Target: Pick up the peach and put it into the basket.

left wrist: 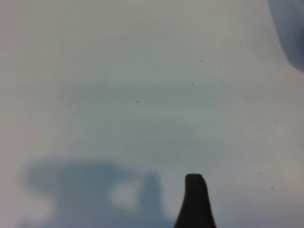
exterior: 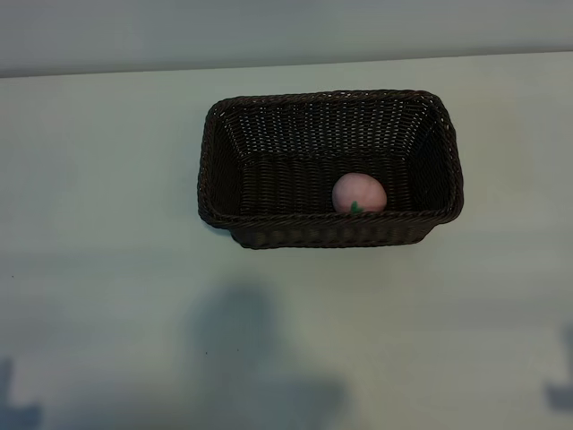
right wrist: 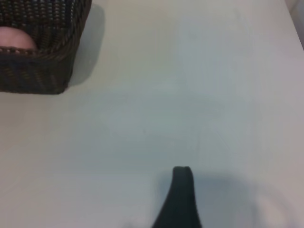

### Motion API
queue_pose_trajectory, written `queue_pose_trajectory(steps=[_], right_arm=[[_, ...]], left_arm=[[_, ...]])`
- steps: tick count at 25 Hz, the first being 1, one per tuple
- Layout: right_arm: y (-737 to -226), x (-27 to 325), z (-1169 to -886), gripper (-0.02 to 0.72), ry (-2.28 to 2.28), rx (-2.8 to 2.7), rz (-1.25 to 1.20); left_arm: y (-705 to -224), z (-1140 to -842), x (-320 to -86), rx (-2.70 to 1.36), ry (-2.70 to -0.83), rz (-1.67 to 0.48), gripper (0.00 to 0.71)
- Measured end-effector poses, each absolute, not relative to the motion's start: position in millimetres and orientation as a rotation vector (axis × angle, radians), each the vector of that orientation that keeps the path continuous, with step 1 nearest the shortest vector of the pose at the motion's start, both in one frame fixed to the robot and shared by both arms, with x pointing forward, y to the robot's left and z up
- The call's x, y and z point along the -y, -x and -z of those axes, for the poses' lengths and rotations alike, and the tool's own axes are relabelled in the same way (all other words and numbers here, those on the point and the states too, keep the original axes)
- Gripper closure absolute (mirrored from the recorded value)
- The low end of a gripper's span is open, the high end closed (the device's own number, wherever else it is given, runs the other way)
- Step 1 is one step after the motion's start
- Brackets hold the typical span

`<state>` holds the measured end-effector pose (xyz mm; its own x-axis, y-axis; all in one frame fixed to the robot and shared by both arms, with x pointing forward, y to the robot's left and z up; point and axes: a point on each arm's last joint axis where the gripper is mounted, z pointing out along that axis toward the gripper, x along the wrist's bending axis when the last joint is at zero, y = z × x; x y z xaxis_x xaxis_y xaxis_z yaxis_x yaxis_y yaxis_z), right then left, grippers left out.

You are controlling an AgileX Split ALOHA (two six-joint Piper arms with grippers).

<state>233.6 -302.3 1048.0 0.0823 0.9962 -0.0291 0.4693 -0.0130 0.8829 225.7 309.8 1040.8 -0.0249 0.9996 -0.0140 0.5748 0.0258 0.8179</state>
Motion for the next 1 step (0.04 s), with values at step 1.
queue_pose_trajectory(steps=[1], right_arm=[[-233.6, 302.3, -1048.0, 0.107, -1.591, -1.491, -0.865]], left_arm=[[-225.7, -1040.8, -309.8, -1.671, -1.618, -0.853, 0.158]])
